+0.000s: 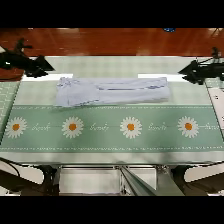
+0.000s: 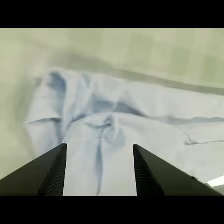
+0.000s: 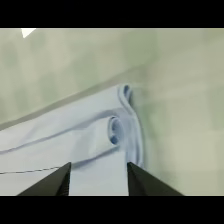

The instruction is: Fold the shirts.

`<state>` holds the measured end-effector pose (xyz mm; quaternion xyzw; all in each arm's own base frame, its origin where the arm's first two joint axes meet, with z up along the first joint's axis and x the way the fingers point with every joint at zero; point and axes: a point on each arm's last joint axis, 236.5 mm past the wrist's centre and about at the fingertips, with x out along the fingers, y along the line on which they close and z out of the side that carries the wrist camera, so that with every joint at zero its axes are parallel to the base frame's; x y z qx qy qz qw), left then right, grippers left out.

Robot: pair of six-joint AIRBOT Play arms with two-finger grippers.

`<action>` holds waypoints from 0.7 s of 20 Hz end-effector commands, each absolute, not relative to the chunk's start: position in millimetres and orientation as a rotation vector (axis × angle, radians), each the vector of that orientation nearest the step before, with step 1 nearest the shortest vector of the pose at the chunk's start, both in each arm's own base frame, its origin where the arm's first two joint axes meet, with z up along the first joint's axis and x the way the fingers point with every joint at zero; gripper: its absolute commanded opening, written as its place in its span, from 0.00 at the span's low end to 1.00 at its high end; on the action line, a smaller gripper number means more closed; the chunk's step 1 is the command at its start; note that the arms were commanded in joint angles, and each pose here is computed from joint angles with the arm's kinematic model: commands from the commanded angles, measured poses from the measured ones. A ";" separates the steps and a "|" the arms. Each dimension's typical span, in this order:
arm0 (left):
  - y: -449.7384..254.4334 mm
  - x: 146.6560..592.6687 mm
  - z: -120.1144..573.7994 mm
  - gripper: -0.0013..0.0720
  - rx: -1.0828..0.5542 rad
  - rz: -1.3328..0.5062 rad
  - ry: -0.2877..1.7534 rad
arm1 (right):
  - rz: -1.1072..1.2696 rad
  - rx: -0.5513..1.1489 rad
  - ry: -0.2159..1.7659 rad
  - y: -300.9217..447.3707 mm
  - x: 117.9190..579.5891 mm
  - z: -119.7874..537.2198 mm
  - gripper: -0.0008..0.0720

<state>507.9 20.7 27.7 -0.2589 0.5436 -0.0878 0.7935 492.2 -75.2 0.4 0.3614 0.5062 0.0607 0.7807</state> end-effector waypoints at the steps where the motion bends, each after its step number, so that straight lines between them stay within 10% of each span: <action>1: 62.3 486.7 86.7 0.71 -0.436 -0.052 1.026 | -0.044 0.722 1.144 -128.1 448.5 -1.8 0.57; 14: -86.3 378.8 21.9 0.71 -0.359 -0.218 1.041 | 0.139 0.962 1.239 2.5 487.6 -104.2 0.57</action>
